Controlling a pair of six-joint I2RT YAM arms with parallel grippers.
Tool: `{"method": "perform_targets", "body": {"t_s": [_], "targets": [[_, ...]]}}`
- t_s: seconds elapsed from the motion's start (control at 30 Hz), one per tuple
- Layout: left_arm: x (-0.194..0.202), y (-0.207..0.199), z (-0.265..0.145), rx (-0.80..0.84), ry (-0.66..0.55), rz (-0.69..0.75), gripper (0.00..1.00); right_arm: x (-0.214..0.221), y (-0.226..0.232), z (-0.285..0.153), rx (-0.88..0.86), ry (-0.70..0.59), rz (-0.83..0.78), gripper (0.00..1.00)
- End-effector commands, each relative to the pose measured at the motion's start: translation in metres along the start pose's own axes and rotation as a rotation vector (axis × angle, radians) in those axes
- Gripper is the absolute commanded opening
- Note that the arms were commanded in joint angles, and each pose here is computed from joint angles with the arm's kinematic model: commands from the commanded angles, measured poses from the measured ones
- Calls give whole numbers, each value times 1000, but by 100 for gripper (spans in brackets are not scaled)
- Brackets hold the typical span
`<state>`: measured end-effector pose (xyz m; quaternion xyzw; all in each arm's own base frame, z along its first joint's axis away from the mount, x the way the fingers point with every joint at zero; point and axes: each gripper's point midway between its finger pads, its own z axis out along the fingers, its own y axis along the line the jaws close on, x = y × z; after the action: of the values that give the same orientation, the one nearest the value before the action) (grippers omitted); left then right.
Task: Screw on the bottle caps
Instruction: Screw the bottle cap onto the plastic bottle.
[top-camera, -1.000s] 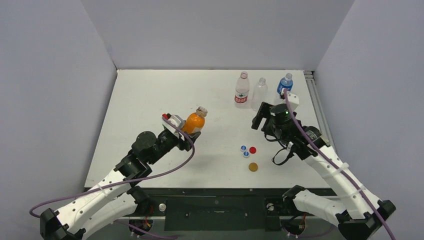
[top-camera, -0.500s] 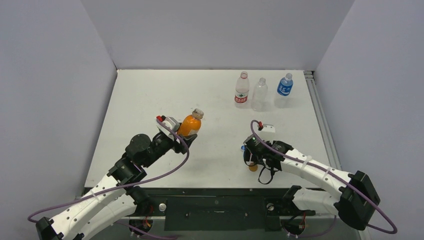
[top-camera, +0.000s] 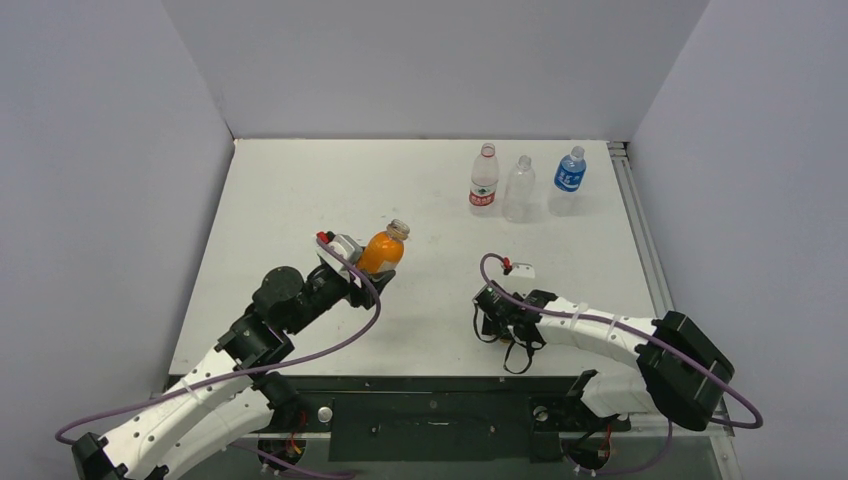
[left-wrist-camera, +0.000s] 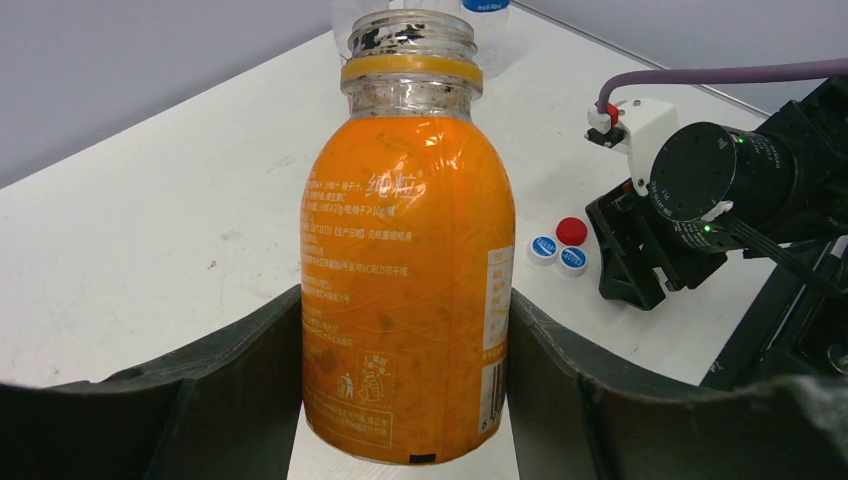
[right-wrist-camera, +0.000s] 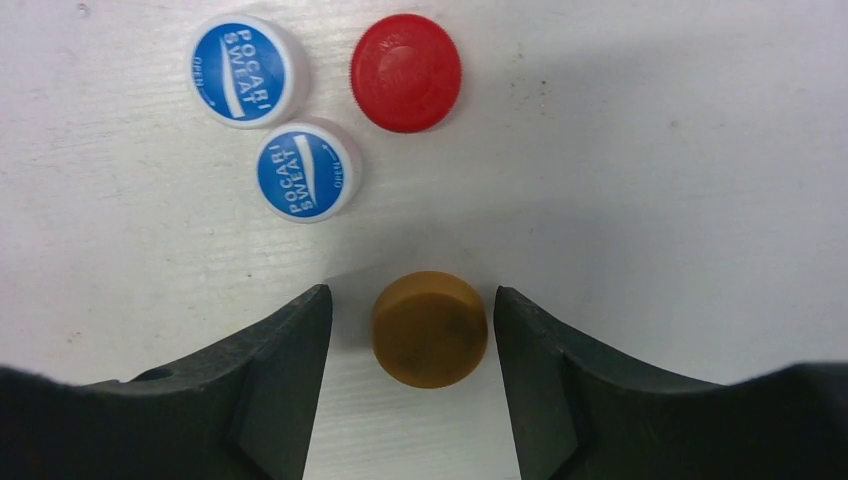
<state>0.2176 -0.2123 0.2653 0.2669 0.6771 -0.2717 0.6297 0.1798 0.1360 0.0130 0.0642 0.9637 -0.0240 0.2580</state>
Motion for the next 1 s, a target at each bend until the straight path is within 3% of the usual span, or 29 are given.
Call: {"method": "perform_targets", "body": {"t_s": [0.0, 0.53, 0.97], "targets": [[-34, 0, -1, 4, -79, 25, 33, -2, 11, 1, -15, -30, 26, 56], [-32, -2, 4, 20, -69, 24, 33, -1, 8, -15, -29, -61, 34, 53], [-31, -3, 5, 22, -63, 17, 33, 7, 5, -3, -41, -30, 34, 46]]}}
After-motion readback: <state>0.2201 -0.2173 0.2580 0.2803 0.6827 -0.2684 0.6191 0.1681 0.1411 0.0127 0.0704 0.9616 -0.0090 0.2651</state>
